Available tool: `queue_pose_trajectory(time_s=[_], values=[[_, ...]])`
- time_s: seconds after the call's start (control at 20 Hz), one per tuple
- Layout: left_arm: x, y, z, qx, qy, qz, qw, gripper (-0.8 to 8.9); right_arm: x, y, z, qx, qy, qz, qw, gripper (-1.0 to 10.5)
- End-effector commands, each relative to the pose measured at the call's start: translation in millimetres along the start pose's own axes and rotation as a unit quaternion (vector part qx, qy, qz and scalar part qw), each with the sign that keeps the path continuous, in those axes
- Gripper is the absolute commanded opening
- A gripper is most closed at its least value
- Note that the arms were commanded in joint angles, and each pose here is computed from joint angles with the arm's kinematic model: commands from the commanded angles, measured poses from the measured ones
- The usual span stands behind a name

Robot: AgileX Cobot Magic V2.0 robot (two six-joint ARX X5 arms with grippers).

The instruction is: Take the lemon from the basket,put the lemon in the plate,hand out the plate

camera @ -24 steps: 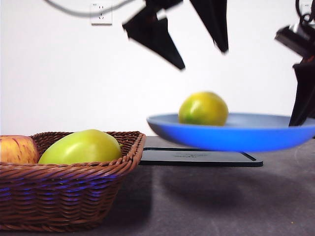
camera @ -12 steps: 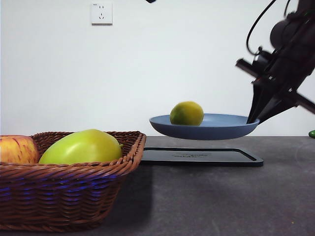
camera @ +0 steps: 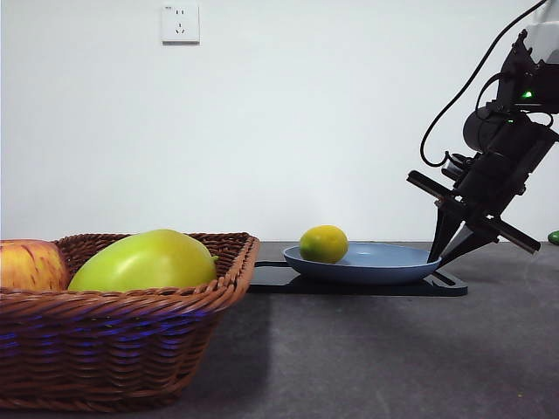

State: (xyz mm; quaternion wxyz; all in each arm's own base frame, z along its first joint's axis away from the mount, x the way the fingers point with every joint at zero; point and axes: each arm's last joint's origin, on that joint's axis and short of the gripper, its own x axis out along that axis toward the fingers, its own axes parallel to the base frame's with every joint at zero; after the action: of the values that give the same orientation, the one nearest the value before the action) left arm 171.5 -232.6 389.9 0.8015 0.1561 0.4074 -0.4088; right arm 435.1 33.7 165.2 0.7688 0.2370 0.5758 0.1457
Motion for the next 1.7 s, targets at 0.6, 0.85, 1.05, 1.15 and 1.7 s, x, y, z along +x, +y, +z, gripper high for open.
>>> queue_pose_trajectory(time_s=[0.6, 0.85, 1.05, 1.15, 1.7], values=[[-2.4, -2.7, 17.1, 0.021, -0.074, 0.021, 0.997, 3.87, -56.3, 20.8, 3.7, -0.045, -0.045, 0.017, 0.998, 2.3], [-3.8, 5.4, 22.9, 0.077, -0.099, 0.066, 0.99, 1.64, -131.3, 60.7, -31.2, -0.118, -0.044, 0.015, 0.992, 0.9], [-4.6, 18.1, 22.8, 0.095, -0.093, 0.084, 0.988, 0.06, -181.9, 95.1, -70.0, -0.18, -0.053, 0.019, 0.982, 0.0], [-5.6, 29.6, 21.7, 0.083, -0.086, 0.097, 0.988, 0.06, -204.9, 114.0, -91.9, -0.214, -0.072, 0.014, 0.974, 0.0], [-51.3, 102.0, -20.3, -0.005, -0.14, 0.104, 0.985, 0.06, -276.7, 163.1, -208.0, -0.318, -0.303, -0.109, 0.892, 0.0]])
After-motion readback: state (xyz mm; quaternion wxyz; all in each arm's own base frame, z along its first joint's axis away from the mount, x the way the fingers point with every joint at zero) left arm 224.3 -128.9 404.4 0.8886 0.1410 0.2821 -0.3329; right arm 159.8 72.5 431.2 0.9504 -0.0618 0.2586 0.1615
